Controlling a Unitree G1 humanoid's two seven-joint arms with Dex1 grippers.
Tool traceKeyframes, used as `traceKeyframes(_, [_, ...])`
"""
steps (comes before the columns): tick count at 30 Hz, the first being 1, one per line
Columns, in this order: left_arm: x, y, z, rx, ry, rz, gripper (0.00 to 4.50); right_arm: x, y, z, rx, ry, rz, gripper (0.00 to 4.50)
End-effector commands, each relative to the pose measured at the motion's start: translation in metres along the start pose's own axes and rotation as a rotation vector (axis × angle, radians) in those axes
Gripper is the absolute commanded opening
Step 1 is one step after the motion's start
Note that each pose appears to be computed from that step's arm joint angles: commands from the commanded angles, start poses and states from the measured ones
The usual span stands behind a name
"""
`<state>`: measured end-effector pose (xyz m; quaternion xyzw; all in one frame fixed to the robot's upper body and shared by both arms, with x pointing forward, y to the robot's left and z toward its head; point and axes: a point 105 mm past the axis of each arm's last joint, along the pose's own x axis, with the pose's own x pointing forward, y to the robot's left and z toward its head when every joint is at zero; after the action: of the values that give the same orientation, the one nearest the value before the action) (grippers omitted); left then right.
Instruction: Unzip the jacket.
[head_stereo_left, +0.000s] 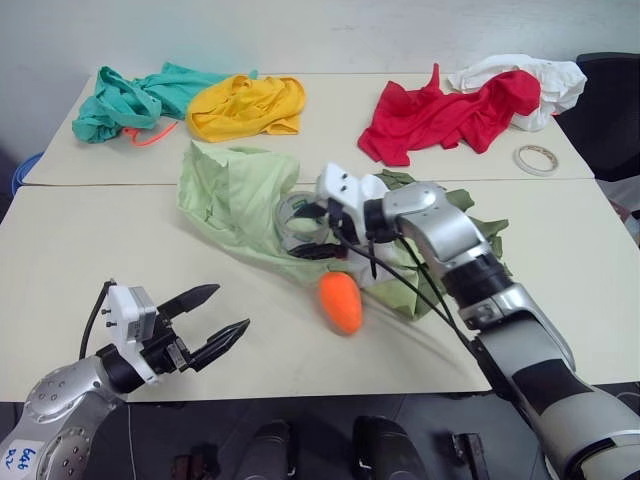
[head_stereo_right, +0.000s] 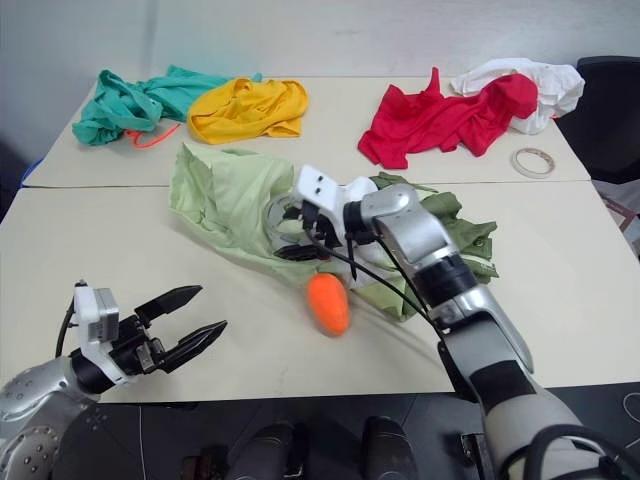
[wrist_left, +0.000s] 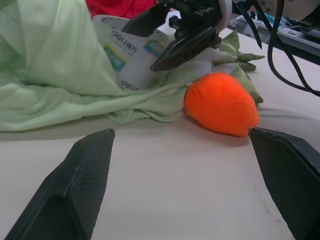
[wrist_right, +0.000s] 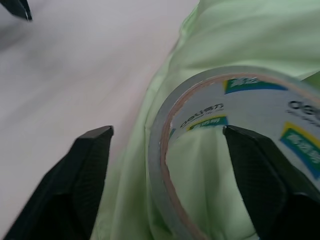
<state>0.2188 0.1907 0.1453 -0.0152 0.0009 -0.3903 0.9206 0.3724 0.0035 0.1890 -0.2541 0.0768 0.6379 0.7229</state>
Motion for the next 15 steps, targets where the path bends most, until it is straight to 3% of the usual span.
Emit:
traceKeyframes(1, [-0.001,-0.006,0.006,0.042,-0.017,0.003,4.50,-0.002,-0.004,0.015,-0.039,-0.025,0.019,2.52])
traceKeyframes(4, [-0.001,-0.005,0.005,0.043,-0.015,0.010,4.50,-0.010,-0.001,0.021,-0.040,-0.094,0.063,1.49])
traceKeyframes(8, [0.003,-0.010,0.005,0.004,-0.022,-0.038,4.50,-0.048,0.017,0.036,-0.031,-0.361,0.220,0.21])
traceKeyframes(12, [0.009,-0.011,0.008,-0.003,-0.042,-0.056,4.50,-0.118,0.003,0.034,0.118,-0.524,0.081,0.18])
traceKeyframes(15, [0.013,-0.010,0.006,-0.002,-0.044,-0.065,4.50,-0.180,-0.008,0.018,0.193,-0.523,-0.136,0.18])
